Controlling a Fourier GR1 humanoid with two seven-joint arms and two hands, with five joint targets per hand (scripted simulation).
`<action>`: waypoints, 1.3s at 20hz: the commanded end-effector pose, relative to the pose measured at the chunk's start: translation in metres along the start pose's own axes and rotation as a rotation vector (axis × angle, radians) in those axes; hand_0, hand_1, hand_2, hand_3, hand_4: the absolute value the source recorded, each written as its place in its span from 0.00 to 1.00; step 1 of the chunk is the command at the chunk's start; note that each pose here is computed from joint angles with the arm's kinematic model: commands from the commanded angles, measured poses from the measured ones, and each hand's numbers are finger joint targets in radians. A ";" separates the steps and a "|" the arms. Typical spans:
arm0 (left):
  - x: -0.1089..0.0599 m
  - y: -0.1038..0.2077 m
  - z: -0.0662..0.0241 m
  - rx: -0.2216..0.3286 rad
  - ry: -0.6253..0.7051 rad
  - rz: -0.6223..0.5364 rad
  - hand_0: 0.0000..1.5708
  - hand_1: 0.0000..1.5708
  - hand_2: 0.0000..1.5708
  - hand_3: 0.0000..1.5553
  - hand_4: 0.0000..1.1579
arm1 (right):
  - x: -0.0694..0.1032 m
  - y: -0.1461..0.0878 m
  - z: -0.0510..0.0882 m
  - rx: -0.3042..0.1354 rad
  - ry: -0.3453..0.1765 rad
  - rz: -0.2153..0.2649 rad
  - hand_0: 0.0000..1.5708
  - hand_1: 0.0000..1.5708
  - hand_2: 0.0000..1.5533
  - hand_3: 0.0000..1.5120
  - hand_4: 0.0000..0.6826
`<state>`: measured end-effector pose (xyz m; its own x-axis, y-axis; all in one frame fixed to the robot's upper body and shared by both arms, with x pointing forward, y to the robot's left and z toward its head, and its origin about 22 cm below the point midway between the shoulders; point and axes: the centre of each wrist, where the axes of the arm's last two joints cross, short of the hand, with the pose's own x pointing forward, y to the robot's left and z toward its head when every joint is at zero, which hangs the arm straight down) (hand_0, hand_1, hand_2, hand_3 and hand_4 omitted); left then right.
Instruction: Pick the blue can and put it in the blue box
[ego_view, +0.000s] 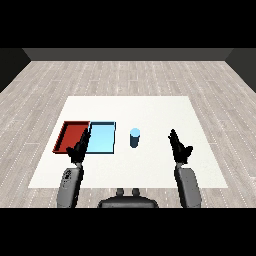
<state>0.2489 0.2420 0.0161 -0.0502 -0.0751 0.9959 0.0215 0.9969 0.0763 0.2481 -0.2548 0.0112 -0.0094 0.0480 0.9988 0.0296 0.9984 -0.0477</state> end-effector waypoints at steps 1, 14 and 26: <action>-0.002 0.001 0.0018 0.005 0.010 -0.005 0.00 0.00 0.00 0.00 0.00 | -0.002 -0.005 0.002 0.011 0.003 0.013 0.00 0.00 0.00 0.00 0.00; 0.001 0.009 0.0128 0.001 -0.310 0.050 0.00 0.00 0.00 0.00 0.00 | 0.003 -0.013 0.025 0.178 -0.221 -0.182 0.00 0.00 0.00 0.00 0.00; -0.018 0.015 0.0087 0.026 -0.319 0.087 0.00 0.00 0.00 0.00 0.00 | -0.011 -0.024 -0.003 0.141 -0.181 -0.256 0.00 0.00 0.00 0.00 0.00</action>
<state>0.2334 0.2530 0.0078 -0.3575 0.0003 0.9339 0.0309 0.9995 0.0115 0.2419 -0.2808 0.0042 -0.1957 -0.1868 0.9627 -0.1532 0.9755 0.1582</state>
